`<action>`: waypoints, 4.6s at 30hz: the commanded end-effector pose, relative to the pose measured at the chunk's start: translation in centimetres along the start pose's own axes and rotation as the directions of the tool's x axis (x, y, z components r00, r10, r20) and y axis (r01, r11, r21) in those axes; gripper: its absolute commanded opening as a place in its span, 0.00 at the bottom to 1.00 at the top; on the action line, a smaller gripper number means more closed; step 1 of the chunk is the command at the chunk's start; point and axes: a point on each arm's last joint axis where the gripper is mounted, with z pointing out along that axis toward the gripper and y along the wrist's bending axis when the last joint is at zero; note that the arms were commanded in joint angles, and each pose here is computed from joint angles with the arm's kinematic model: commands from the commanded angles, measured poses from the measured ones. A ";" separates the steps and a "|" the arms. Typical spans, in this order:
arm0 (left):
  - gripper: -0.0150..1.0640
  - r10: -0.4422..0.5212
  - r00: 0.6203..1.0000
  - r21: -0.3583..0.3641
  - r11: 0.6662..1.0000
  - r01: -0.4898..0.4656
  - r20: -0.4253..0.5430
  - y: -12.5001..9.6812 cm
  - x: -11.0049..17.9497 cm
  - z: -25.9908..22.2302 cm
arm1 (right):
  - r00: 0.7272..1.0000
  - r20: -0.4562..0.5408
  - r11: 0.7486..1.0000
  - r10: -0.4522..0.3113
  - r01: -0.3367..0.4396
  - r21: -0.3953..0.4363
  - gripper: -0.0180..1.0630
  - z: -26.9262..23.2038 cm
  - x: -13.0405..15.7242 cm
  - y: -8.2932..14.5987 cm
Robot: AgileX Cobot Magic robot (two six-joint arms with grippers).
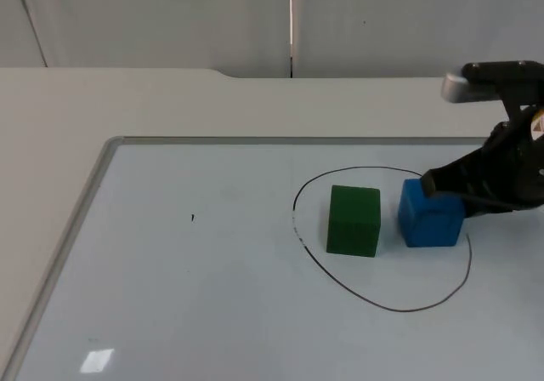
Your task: Push the two cubes into the marked area.
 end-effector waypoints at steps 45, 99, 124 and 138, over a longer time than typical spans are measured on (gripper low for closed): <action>0.01 -0.003 1.000 -0.006 1.000 0.003 0.008 0.0 0.0 0.1 | 0.981 0.182 0.996 -0.072 0.079 -0.028 0.02 -9.4 -2.8 0.5; 0.01 0.001 1.000 -0.006 1.000 -0.001 0.008 0.0 0.0 0.1 | 0.820 0.567 0.992 -0.078 0.118 -0.033 0.02 -31.6 17.0 -3.3; 0.01 0.001 1.000 -0.006 1.000 -0.001 0.008 0.0 0.0 0.1 | 0.828 0.549 0.989 -0.116 0.144 -0.009 0.02 -31.3 22.5 -4.2; 0.01 0.001 1.000 -0.006 1.000 -0.001 0.008 0.0 0.0 0.1 | 0.828 0.545 0.988 -0.129 0.155 -0.002 0.02 -31.3 22.6 -4.2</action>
